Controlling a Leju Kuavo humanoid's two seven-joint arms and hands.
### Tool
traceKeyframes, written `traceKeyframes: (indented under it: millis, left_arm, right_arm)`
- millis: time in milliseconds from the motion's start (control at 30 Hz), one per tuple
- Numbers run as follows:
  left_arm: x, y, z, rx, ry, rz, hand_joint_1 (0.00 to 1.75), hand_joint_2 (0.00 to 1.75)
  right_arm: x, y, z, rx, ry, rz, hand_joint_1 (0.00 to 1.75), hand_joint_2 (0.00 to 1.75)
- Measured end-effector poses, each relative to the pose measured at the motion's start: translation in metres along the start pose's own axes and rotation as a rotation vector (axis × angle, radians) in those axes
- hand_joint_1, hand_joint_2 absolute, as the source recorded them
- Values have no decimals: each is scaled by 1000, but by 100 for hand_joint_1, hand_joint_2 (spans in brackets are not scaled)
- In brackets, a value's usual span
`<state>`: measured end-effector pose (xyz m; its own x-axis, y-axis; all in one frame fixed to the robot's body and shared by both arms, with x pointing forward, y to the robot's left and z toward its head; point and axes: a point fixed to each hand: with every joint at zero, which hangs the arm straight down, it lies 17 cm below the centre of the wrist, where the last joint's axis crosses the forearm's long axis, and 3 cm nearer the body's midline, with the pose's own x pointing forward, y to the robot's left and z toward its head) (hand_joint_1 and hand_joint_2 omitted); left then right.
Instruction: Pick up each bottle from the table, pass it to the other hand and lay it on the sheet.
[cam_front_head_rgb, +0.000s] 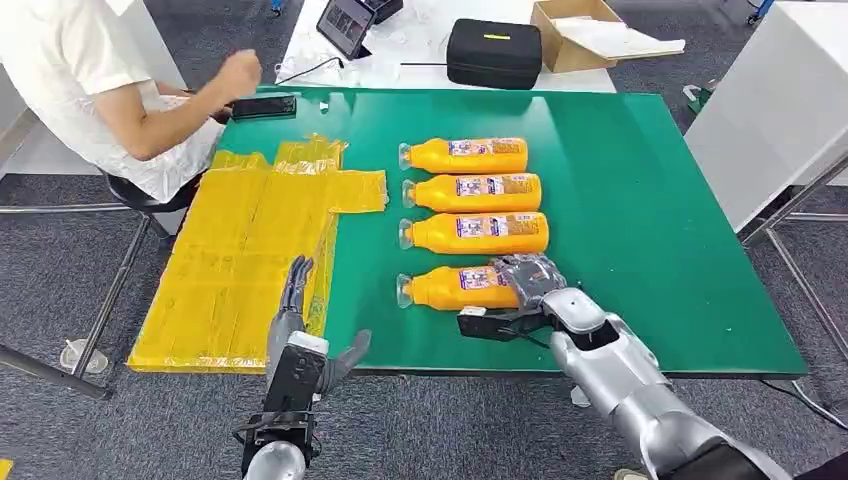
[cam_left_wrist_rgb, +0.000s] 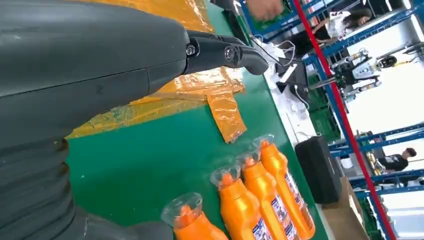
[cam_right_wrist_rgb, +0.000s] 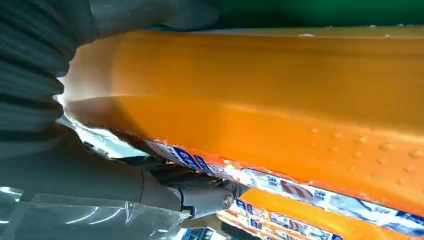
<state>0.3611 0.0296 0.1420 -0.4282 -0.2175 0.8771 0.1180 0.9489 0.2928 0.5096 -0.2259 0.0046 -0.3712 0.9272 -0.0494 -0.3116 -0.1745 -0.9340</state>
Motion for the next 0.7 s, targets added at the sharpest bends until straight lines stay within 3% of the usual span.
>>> traceKeyframes:
  millis: [167,300,500,533,567,700]
  left_arm:
    - [1,1,0,4,-7,-5,0,175]
    - [2,2,-1,11,-4,29,0,175]
    - [-12,-8,1,15,154,482,0,175]
    - [-14,-9,2,18,182,554,0,175]
    - [-17,-11,4,24,209,618,0,175]
    - [-27,-21,15,26,320,900,0,175]
  right_arm:
    - [4,3,1,24,-40,-59,175,175]
    - [17,6,5,33,-119,-198,175,175]
    - [54,-18,20,-167,-223,-528,175,175]
    - [61,-24,23,-209,-235,-573,168,175]
    - [68,-26,27,-237,-242,-613,175,175]
    - [91,-47,39,-359,-282,-756,175,175]
